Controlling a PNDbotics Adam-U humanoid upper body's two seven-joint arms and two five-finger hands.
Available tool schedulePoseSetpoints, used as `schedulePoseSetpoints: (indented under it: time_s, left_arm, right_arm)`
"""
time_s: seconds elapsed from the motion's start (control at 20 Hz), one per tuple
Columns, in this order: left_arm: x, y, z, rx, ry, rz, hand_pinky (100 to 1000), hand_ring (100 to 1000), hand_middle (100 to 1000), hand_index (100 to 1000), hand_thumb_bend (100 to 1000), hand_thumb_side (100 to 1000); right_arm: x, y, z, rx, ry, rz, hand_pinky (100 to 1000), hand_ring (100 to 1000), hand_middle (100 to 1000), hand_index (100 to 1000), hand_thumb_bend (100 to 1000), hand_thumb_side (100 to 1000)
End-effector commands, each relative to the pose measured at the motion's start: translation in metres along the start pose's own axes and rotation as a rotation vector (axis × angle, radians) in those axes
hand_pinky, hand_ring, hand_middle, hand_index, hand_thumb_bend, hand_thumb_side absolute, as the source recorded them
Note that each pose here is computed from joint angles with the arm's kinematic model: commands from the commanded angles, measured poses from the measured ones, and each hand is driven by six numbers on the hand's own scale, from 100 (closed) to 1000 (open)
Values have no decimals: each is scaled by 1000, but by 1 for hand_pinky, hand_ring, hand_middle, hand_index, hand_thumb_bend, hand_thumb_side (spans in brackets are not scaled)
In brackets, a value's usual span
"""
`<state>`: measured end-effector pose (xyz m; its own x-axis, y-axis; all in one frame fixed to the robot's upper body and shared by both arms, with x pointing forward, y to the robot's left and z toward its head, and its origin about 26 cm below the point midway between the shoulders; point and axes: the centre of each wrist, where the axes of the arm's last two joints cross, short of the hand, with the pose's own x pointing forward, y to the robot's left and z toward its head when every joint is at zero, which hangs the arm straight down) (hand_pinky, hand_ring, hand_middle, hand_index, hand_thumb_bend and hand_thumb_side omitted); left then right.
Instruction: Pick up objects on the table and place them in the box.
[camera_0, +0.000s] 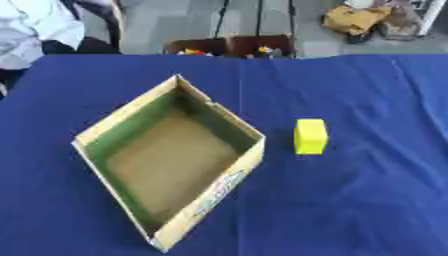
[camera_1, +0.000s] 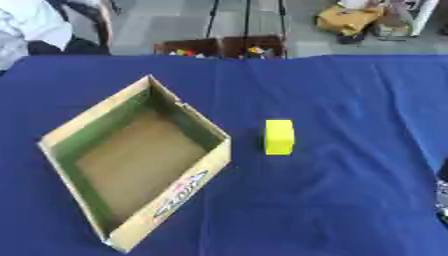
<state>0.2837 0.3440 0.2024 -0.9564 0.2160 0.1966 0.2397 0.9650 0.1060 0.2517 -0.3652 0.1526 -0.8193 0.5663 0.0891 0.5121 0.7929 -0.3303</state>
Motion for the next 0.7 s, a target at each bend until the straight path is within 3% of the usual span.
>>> schedulePoseSetpoints:
  time_s: [0.05, 0.7]
  left_arm:
    - [6, 3, -9, -43, -7, -16, 740, 757, 892, 981, 100, 1000]
    - [6, 3, -9, -69, 9, -18, 741, 757, 892, 975, 100, 999]
  right_arm:
    - [-1, -12, -15, -17, -175, -29, 783, 828, 748, 836, 151, 655]
    - [-8, -35, -58, 460, -375, 117, 756, 845, 777, 875, 252, 808]
